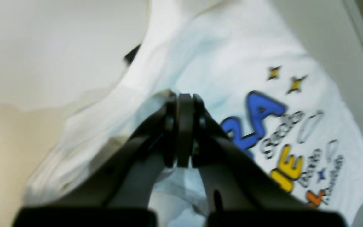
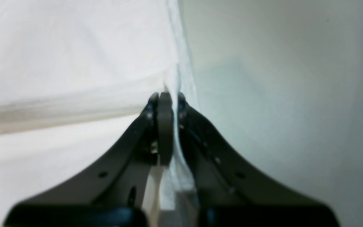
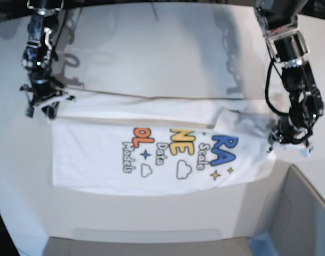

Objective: Layout the t-shirt on the table in an organized manner, then fold the t-shirt properly
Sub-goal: 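Fold the shirt edge held by the left gripper over toward the print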

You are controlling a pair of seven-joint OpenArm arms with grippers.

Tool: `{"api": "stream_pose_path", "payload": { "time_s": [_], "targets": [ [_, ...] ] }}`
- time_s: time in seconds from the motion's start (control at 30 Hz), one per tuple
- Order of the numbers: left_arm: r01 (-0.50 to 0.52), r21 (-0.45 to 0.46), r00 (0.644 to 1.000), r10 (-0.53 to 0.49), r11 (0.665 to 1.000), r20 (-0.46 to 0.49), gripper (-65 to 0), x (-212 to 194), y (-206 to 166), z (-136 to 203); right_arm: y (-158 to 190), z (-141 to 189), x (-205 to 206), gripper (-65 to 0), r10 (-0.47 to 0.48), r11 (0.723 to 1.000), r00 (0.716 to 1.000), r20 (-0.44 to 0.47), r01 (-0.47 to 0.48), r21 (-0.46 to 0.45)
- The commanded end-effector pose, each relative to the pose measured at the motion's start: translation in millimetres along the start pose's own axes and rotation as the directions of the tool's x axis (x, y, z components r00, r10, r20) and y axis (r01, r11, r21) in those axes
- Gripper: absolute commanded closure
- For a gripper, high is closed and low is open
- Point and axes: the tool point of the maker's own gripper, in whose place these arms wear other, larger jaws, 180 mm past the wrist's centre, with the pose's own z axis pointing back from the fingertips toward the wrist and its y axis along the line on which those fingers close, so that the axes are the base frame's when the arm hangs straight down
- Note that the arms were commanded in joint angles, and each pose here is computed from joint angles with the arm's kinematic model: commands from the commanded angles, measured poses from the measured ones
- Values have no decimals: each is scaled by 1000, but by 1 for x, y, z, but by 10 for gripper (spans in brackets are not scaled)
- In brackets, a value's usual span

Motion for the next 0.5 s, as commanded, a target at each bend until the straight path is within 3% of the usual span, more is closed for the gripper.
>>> {"api": "stream_pose_path", "payload": {
  "time_s": [0.0,0.2,0.47],
  "targets": [
    [18,-6,998,-18,1000,61,0,21,-4,7,-5,0,22,0,12,1000,998,65,-12,-9],
    [-18,-9,998,18,1000,65,0,33,-7,-7,-5,0,22,0,12,1000,998,66,-12,-9],
    [91,16,992,-92,996,89,0,31,-17,-22,-4,-2,27,0,10,1000,997,77,-10,-7]
  ]
}}
